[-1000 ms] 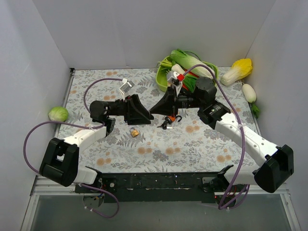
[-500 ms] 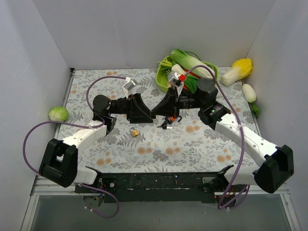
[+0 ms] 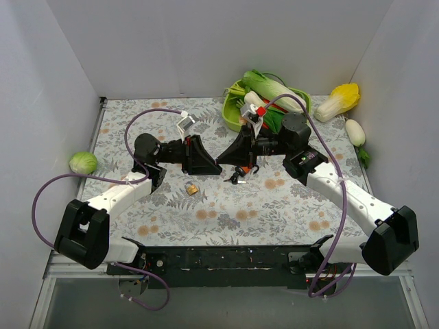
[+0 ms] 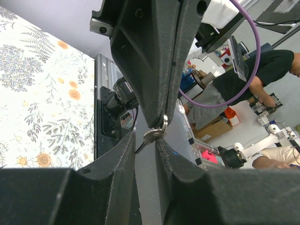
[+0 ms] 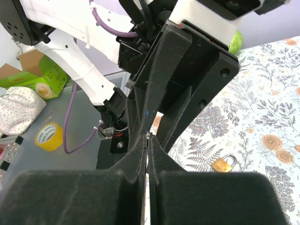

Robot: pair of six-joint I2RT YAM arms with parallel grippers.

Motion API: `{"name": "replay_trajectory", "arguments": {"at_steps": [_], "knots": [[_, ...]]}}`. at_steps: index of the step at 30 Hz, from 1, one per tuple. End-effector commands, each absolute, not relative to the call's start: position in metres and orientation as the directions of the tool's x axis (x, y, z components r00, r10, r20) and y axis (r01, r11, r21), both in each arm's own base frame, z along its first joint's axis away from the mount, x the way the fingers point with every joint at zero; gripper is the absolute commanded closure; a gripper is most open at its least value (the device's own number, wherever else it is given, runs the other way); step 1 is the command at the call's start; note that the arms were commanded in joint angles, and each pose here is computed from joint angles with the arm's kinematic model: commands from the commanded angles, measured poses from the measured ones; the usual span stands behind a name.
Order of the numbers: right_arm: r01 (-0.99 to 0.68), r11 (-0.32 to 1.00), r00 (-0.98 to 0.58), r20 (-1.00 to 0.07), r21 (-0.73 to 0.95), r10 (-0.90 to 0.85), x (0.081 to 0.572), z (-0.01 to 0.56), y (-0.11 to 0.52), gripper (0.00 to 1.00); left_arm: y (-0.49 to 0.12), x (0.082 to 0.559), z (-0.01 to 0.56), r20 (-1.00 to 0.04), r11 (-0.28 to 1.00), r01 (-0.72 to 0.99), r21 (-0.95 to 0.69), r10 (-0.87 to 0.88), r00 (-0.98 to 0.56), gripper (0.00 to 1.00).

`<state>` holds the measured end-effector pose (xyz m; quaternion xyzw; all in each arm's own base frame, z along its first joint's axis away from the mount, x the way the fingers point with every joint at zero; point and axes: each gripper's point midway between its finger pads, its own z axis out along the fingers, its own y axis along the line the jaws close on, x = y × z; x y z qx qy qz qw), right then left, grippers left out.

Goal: Unlock with the key

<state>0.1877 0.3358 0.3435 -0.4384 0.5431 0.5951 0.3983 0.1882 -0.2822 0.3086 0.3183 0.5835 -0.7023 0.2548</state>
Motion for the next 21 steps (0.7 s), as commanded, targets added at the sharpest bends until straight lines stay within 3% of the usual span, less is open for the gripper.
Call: {"name": "replay_trajectory", "arguments": {"at_steps": [1,10,17,21], "knots": [[-0.955,-0.107,-0.279,-0.96,0.276,0.015,0.1873,0.3474,0.3335,0.99,-0.2789,0.1783,0.3258,-0.79,-0.218,0.772,-0.597,-0.007,-0.612,0.75],[-0.954,-0.113,-0.282,-0.959,0.277,0.031,0.1878,0.3509,0.333,0.99,-0.2785,0.1771,0.3279,-0.8,-0.227,0.78,-0.584,-0.005,-0.6,0.66],[-0.952,-0.107,-0.292,-0.956,0.287,0.025,0.19,0.3457,0.3316,0.99,-0.2788,0.1771,0.3283,-0.801,-0.225,0.783,-0.581,-0.013,-0.598,0.81],[-0.952,-0.1,-0.294,-0.955,0.29,0.025,0.1905,0.3444,0.3298,0.99,-0.2789,0.1784,0.3255,-0.795,-0.217,0.777,-0.59,-0.008,-0.606,0.94]]}}
